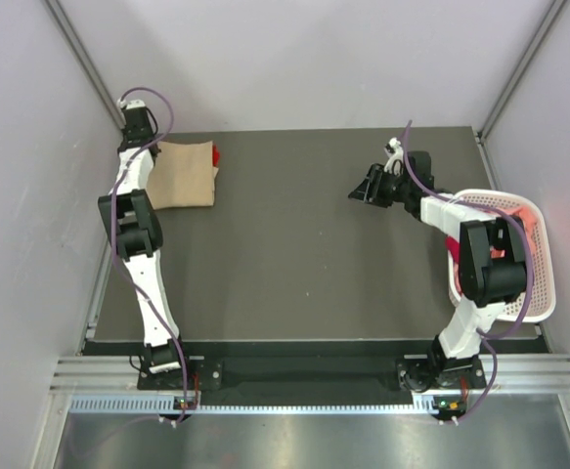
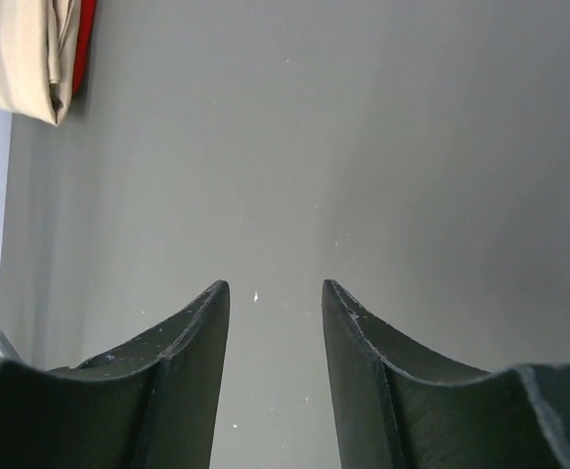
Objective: Fold and stack the t-shirts
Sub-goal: Neatly place the folded tshirt to the corner
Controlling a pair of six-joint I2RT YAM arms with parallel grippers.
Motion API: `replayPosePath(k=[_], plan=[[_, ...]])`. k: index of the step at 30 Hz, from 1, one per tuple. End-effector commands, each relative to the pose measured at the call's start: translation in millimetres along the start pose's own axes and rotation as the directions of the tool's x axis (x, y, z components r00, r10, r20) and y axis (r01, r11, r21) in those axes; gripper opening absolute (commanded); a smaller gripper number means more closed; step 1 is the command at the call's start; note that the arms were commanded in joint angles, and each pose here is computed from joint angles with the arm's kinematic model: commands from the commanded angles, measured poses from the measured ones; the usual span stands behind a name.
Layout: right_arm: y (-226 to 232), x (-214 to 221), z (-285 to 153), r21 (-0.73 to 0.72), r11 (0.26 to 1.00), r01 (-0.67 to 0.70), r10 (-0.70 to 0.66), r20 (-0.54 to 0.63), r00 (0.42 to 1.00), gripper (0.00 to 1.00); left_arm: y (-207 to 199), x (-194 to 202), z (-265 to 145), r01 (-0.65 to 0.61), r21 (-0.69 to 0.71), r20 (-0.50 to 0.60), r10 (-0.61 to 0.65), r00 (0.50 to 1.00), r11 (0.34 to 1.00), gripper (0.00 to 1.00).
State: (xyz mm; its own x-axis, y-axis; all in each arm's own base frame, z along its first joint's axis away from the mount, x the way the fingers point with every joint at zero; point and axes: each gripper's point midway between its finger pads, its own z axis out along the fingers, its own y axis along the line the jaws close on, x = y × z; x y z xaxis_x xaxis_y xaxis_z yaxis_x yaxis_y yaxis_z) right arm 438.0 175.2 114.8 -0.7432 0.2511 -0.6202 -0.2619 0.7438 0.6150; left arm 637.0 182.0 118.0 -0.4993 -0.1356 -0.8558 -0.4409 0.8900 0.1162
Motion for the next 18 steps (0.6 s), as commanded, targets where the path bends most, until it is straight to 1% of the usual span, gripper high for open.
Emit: replayPosePath(k=[1, 2, 3, 5, 6, 9, 12, 13, 15, 16, 17, 18], plan=[[5.6, -25.1, 0.1, -0.014, 0.998, 0.061, -0.06, 0.059, 0.996, 0.43, 9.2, -40.5, 4.8, 0.07, -0.012, 0.135, -0.068, 0.988, 0.997, 0.24], [4.2, -24.3, 0.6, -0.01, 0.998, 0.062, -0.061, 0.057, 0.996, 0.43, 14.8, -38.8, 5.2, 0.078, -0.045, 0.133, -0.071, 0.989, 0.996, 0.33], [4.8, -23.9, 0.8, -0.011, 0.998, 0.063, -0.062, 0.057, 0.996, 0.43, 15.4, -37.9, 2.9, 0.082, -0.052, 0.124, -0.075, 0.989, 0.995, 0.48], [3.1, -22.1, 1.2, -0.009, 0.998, 0.057, -0.056, 0.051, 0.997, 0.44, 18.0, -40.8, -3.9, 0.094, -0.059, 0.116, -0.087, 0.989, 0.994, 0.57], [3.1, -21.6, 1.3, -0.01, 0.998, 0.057, -0.056, 0.05, 0.997, 0.43, 15.8, -49.6, -13.9, 0.116, -0.039, 0.123, -0.111, 0.986, 0.992, 0.59], [4.1, -20.9, 1.1, -0.015, 0.998, 0.054, -0.053, 0.045, 0.998, 0.44, 3.4, -60.3, -38.5, 0.133, 0.036, 0.116, -0.136, 0.984, 0.99, 0.61], [6.8, -23.1, -1.0, -0.016, 0.998, 0.054, -0.053, 0.045, 0.998, 0.44, -10.5, -48.2, -60.5, 0.127, 0.074, 0.045, -0.131, 0.99, 0.989, 0.61], [8.5, -22.9, -1.9, -0.019, 0.998, 0.056, -0.055, 0.043, 0.998, 0.45, -22.2, -42.2, -66.6, 0.126, 0.144, 0.013, -0.129, 0.992, 0.981, 0.62], [10.3, -21.8, -3.8, -0.027, 0.998, 0.054, -0.052, 0.039, 0.998, 0.44, -33.1, -21.4, -80.4, 0.154, 0.208, -0.068, -0.143, 0.987, 0.966, 0.61], [11.3, -21.2, -4.8, -0.03, 0.998, 0.053, -0.052, 0.039, 0.998, 0.45, -32.3, -14.4, -83.8, 0.16, 0.205, -0.087, -0.145, 0.986, 0.966, 0.6], [12.9, -20.7, -5.9, -0.037, 0.998, 0.054, -0.053, 0.037, 0.998, 0.45, -46.3, -19.4, -98.4, 0.168, 0.301, -0.09, -0.148, 0.985, 0.939, 0.59], [13.3, -17.9, -6.5, -0.038, 0.998, 0.052, -0.05, 0.033, 0.998, 0.45, -52.9, 0.2, -101.0, 0.177, 0.333, -0.135, -0.139, 0.981, 0.926, 0.58]])
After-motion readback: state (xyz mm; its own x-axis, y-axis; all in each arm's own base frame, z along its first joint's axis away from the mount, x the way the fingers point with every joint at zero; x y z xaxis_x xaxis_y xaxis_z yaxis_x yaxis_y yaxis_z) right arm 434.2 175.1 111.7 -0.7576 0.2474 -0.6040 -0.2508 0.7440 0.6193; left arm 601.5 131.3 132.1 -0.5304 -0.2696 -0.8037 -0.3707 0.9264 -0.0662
